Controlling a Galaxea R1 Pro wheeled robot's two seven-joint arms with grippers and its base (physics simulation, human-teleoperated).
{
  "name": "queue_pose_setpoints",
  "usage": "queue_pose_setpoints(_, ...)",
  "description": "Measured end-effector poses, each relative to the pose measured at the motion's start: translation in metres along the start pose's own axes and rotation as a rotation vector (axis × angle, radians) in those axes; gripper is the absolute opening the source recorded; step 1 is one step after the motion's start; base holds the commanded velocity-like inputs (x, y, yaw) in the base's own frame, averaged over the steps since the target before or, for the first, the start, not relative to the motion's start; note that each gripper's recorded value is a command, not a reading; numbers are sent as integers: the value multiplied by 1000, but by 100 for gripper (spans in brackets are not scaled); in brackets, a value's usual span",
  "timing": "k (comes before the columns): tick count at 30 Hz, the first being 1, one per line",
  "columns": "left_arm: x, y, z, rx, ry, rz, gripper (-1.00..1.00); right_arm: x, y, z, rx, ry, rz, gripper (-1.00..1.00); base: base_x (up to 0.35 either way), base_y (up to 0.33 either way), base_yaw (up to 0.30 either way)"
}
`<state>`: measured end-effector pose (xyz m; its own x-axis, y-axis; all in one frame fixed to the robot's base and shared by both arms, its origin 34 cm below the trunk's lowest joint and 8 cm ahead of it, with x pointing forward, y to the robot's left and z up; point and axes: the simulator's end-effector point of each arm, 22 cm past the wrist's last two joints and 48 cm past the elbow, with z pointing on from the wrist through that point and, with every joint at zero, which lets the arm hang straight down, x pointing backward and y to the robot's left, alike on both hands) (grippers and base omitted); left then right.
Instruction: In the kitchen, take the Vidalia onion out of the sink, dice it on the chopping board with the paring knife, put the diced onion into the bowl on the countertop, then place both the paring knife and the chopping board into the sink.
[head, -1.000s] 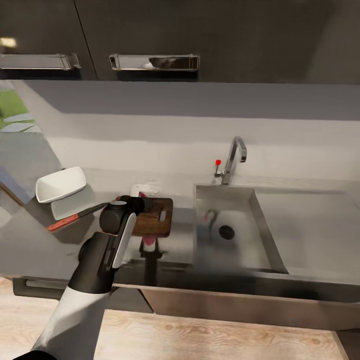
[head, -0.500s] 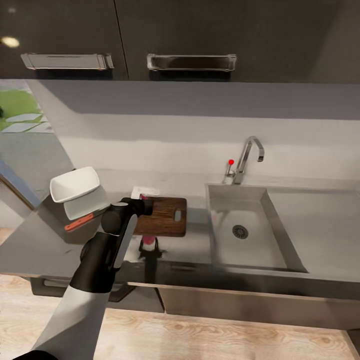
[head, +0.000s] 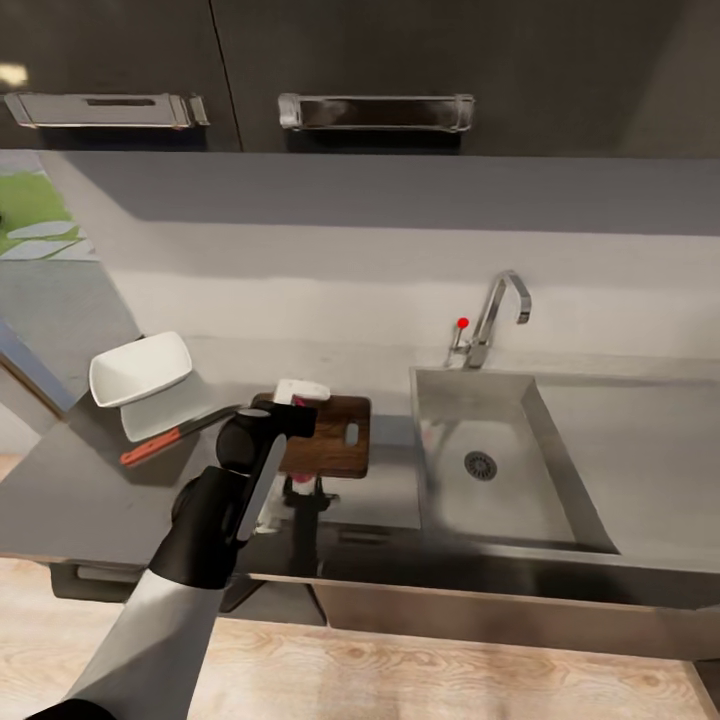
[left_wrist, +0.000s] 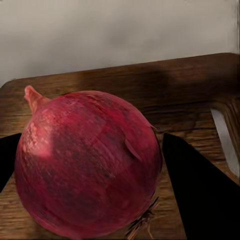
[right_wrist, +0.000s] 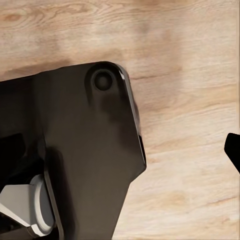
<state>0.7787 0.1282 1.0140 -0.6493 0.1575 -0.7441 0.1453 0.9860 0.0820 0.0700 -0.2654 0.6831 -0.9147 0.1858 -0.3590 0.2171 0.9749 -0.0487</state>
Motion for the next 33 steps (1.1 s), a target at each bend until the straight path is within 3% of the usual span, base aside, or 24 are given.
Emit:
queue_pose_setpoints(13,1,-2,1,1,3,7,-100,1,4,-1,-4,3,4,100,17,-16,0)
queue_pose_setpoints(33,22,-3,13,0,57,17,-100,2,7,-1,-6,4,8,100,0,7,0)
